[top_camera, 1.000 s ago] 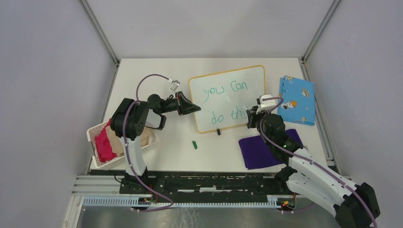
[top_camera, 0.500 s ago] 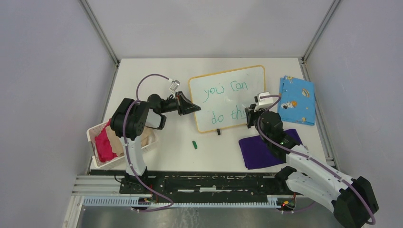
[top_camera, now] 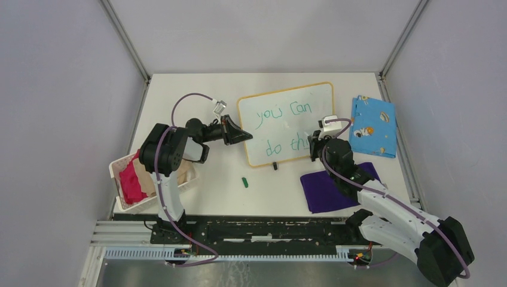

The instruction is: Write a sentence on the whiteboard

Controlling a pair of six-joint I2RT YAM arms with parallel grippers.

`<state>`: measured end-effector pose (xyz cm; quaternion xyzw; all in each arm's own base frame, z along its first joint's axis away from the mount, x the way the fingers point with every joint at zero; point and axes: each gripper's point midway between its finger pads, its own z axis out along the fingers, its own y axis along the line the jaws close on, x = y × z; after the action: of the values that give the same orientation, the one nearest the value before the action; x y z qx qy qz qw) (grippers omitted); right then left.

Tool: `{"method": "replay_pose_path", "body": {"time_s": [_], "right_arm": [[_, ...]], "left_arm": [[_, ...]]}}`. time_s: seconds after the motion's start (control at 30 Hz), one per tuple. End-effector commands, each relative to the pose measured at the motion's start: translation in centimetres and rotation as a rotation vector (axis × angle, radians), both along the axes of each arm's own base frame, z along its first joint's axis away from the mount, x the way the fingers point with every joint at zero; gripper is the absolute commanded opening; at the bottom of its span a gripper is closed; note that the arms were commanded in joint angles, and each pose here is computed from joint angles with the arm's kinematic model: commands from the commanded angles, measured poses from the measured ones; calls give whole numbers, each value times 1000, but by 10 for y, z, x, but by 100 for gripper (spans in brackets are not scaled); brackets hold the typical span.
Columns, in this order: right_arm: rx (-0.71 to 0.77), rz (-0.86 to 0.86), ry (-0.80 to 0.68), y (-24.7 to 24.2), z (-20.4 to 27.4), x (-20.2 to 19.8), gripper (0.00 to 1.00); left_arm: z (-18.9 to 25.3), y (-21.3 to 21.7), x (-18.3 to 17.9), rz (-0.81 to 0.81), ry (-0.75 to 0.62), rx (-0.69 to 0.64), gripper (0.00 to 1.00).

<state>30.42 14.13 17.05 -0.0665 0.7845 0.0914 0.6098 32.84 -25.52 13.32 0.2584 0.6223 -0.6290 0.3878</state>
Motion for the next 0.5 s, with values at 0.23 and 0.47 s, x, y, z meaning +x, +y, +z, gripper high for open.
{"method": "replay_pose_path", "body": {"time_s": [0.23, 0.47], "right_arm": [[40, -34, -61, -1, 19, 12, 0], [29, -41, -33, -4, 6, 10, 0]], "left_arm": [[-6, -5, -9, -61, 15, 8, 2], [-6, -5, -9, -61, 14, 4, 2]]}}
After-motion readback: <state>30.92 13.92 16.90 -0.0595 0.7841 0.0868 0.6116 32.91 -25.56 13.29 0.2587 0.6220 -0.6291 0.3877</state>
